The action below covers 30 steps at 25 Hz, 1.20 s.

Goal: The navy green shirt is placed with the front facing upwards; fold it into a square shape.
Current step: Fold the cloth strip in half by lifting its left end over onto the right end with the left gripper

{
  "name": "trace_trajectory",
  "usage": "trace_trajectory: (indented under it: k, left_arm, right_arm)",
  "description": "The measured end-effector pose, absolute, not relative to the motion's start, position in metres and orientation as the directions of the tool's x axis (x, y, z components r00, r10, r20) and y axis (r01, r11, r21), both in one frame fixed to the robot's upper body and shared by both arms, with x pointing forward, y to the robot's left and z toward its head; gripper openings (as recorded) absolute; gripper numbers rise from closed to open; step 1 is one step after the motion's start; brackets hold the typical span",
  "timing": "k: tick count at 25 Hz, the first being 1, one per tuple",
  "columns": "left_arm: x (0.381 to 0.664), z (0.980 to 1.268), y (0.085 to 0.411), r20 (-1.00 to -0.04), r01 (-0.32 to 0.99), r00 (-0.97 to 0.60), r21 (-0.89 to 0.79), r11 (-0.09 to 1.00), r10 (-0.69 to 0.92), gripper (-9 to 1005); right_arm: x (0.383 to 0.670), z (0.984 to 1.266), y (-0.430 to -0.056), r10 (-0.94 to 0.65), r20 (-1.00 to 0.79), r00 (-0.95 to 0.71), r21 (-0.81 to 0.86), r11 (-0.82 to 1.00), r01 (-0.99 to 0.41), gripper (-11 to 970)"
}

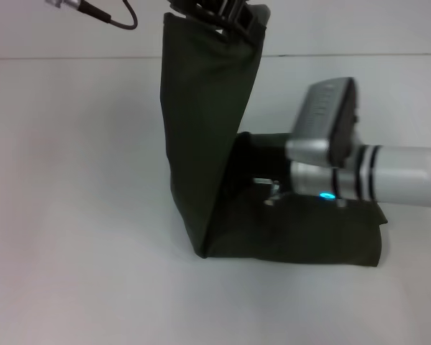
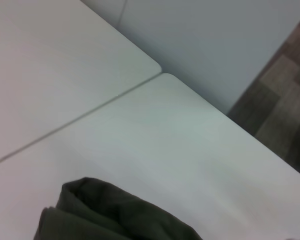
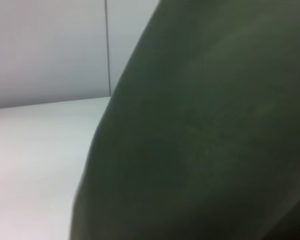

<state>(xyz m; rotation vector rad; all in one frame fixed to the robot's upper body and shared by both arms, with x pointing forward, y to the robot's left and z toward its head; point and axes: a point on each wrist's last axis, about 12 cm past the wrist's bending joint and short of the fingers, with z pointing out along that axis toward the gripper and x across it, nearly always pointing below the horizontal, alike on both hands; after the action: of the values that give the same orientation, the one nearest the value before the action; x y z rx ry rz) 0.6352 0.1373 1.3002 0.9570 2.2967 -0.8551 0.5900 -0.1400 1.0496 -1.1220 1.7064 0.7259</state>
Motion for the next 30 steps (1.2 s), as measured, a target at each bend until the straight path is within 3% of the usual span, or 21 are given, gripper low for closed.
trace_trajectory:
  k: [3,7,16,24,30]
  left_arm:
    - [0.638,1.297,0.138,-0.652,0.751,-0.622,-0.341,0.565,0.433,70]
    - [0.639,1.292,0.135,-0.654,0.752,-0.618,-0.333,0.569,0.435,71]
    - [0.632,1.281,0.098,-0.647,0.781,-0.593,-0.316,0.539,0.479,70]
    - [0.617,1.26,0.06,-0.613,0.794,-0.582,-0.289,0.535,0.534,112]
    - [0.605,1.232,0.04,-0.638,0.779,-0.599,-0.328,0.534,0.483,162]
  right_arm:
    - [0.587,1.051,-0.161,-0.328,-0.93,-0.166,0.017,0.412,-0.911,63]
    - [0.569,1.057,-0.217,-0.268,-0.943,-0.198,0.07,0.42,-0.905,67]
    - [0.508,1.059,-0.331,-0.223,-0.932,-0.285,0.104,0.587,-0.803,76]
    - [0.481,1.052,-0.372,-0.2,-0.923,-0.329,0.104,0.692,-0.714,84]
    - [0.473,1.052,-0.385,-0.189,-0.921,-0.341,0.103,0.726,-0.68,91]
